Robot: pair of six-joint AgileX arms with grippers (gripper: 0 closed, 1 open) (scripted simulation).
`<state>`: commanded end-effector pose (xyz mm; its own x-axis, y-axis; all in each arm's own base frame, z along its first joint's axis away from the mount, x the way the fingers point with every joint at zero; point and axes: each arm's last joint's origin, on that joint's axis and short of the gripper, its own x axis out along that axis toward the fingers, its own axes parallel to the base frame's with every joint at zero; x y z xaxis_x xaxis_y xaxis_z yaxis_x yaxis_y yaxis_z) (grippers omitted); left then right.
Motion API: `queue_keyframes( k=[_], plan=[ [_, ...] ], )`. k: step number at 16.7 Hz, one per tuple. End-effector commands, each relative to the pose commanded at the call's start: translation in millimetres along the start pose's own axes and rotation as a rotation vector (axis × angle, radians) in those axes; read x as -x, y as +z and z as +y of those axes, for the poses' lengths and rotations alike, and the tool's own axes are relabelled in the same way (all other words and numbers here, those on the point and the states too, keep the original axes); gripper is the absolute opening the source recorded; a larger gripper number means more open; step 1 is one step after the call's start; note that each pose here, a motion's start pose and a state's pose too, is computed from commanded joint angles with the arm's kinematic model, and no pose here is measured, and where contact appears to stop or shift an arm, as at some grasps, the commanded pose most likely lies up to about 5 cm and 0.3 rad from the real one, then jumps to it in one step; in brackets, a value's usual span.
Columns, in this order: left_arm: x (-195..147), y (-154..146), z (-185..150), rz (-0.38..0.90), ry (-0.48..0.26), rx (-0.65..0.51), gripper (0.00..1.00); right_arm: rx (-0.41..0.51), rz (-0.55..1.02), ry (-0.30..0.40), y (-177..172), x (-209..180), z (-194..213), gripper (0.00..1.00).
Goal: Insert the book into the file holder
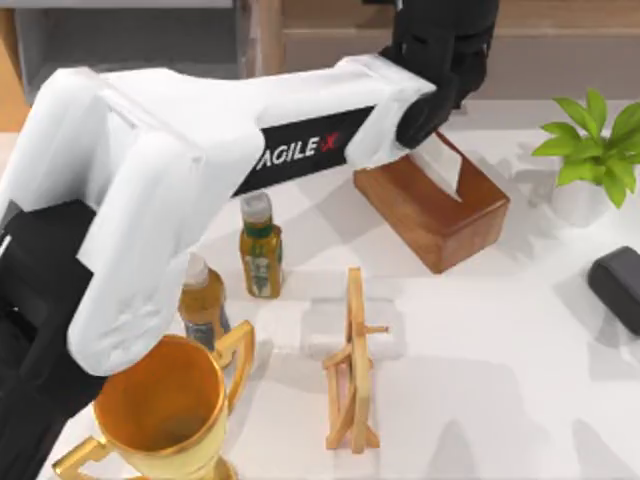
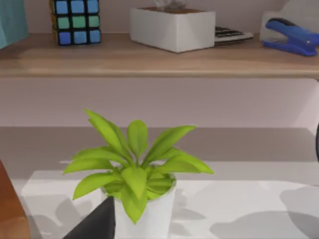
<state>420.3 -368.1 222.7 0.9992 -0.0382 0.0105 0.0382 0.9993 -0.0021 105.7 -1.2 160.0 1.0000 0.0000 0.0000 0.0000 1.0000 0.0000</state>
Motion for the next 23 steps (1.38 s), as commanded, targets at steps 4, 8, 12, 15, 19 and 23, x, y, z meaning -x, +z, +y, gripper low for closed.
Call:
queue_keyframes(
  k=[4,8,12,15,19,23],
  plan=[
    [23,9,9,0.026,-0.083,-0.077,0.00,0.000,0.000,0.000,0,0,0,1.00],
    [61,20,33,0.052,-0.206,-0.215,0.00,0.000,0.000,0.000,0,0,0,1.00],
    [105,27,75,0.041,-0.325,-0.397,0.00,0.000,0.000,0.000,0,0,0,1.00],
    [133,18,112,0.027,-0.391,-0.568,0.00,0.000,0.000,0.000,0,0,0,1.00],
    [156,-3,165,0.013,-0.412,-0.829,0.00,0.000,0.000,0.000,0,0,0,1.00],
    [156,-19,222,0.025,-0.327,-1.094,0.00,0.000,0.000,0.000,0,0,0,1.00]
  ],
)
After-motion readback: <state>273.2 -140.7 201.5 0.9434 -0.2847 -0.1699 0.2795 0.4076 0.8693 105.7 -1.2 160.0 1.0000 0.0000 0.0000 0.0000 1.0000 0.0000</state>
